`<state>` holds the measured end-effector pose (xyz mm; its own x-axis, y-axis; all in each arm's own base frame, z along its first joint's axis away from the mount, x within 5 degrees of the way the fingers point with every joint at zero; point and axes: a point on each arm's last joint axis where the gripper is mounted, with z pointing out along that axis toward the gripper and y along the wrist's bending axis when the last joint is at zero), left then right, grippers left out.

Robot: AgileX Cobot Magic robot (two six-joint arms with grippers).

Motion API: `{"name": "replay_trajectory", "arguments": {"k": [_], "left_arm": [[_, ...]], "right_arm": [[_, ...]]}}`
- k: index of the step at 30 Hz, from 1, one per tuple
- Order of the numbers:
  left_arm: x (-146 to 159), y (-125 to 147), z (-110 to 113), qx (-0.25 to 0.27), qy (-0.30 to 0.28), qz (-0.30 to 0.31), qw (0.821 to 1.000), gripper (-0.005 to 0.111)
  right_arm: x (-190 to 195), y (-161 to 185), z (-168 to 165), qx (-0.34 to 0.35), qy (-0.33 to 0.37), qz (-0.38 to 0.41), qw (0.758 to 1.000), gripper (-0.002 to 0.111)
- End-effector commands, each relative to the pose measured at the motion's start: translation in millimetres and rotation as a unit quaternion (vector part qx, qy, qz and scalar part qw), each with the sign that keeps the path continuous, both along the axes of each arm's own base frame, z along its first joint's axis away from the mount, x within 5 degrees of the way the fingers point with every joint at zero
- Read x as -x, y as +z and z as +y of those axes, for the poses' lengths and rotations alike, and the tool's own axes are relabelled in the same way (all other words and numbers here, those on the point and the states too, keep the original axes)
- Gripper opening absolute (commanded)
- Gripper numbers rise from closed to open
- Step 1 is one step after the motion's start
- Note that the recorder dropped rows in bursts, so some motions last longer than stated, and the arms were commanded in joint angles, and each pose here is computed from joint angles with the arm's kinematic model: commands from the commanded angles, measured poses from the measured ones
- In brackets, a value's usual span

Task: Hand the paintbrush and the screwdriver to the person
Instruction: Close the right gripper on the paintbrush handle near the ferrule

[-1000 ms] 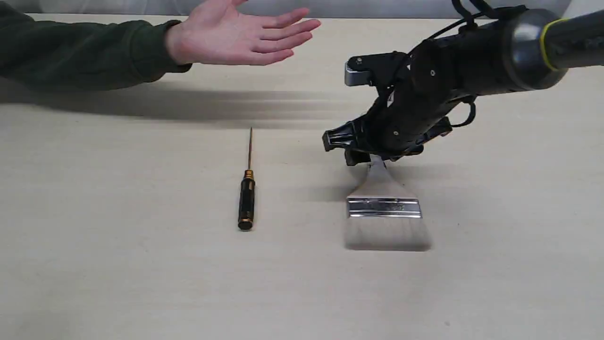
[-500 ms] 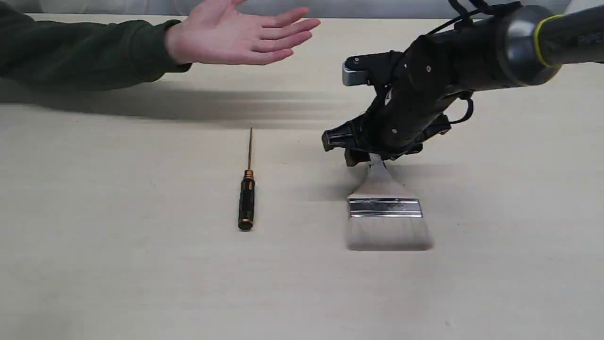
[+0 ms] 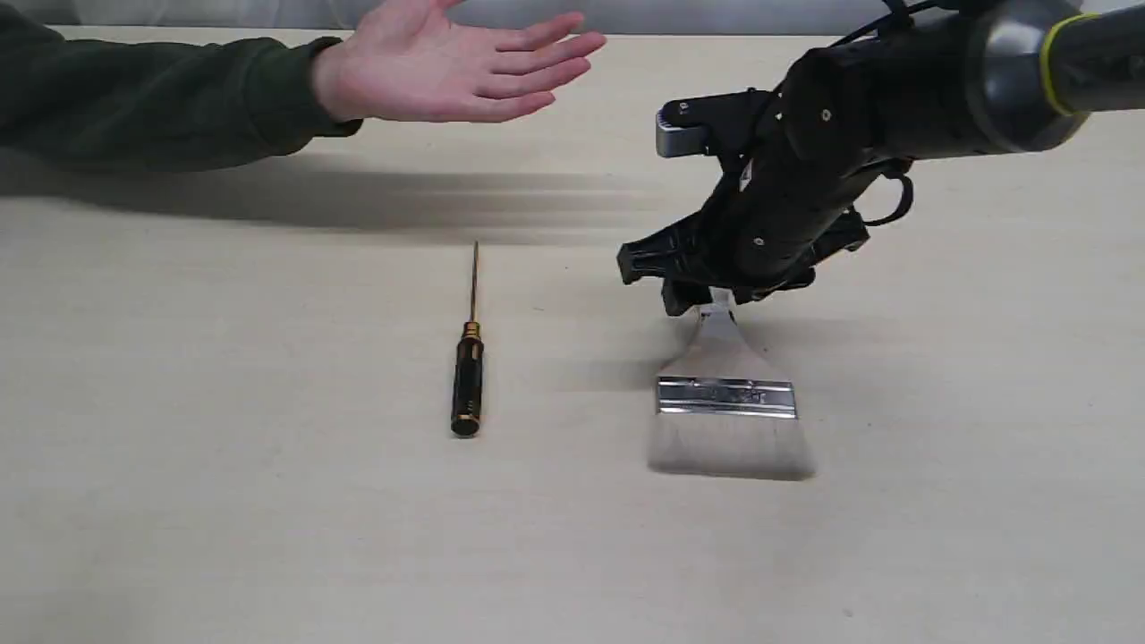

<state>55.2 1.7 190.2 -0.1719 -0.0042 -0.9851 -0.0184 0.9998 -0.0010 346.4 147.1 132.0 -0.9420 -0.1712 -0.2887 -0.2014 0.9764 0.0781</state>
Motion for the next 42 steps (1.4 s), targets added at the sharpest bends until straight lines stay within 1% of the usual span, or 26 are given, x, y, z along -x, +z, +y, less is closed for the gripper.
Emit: {"name": "replay_trajectory", "arguments": {"k": [1,11,23,24,28,32,34,39,42], "left_arm": [[0,0,0,0.002,-0.004,-0.006,1.0,0.0],[0,0,-1,0.003,-0.004,-0.004,1.0,0.0],[0,0,-1,0.003,-0.004,-0.005,1.0,0.0],[0,0,-1,0.003,-0.004,-0.005,1.0,0.0],[0,0,-1,0.003,-0.004,-0.005,1.0,0.0],[0,0,-1,0.003,-0.004,-0.005,1.0,0.0],[0,0,-1,0.003,-0.004,-0.005,1.0,0.0],[0,0,-1,0.003,-0.004,-0.005,1.0,0.0],[0,1,0,0.001,-0.004,-0.006,1.0,0.0]], "right_arm": [[2,3,-1,0.002,-0.005,0.002,1.0,0.054],[3,0,-3,0.007,-0.017,0.011,1.0,0.054],[3,-31,-3,0.023,-0.021,0.051,0.998,0.053],[3,-33,-3,0.024,-0.021,0.052,0.998,0.052],[3,-33,-4,0.034,-0.011,0.048,0.998,0.034],[3,-33,-6,0.043,-0.003,0.047,0.998,0.012],[3,-33,-6,0.049,0.003,0.046,0.998,0.004],[1,-30,-7,0.05,0.008,0.035,0.998,0.004],[0,-19,-6,0.04,0.008,0.013,0.999,0.004]]}}
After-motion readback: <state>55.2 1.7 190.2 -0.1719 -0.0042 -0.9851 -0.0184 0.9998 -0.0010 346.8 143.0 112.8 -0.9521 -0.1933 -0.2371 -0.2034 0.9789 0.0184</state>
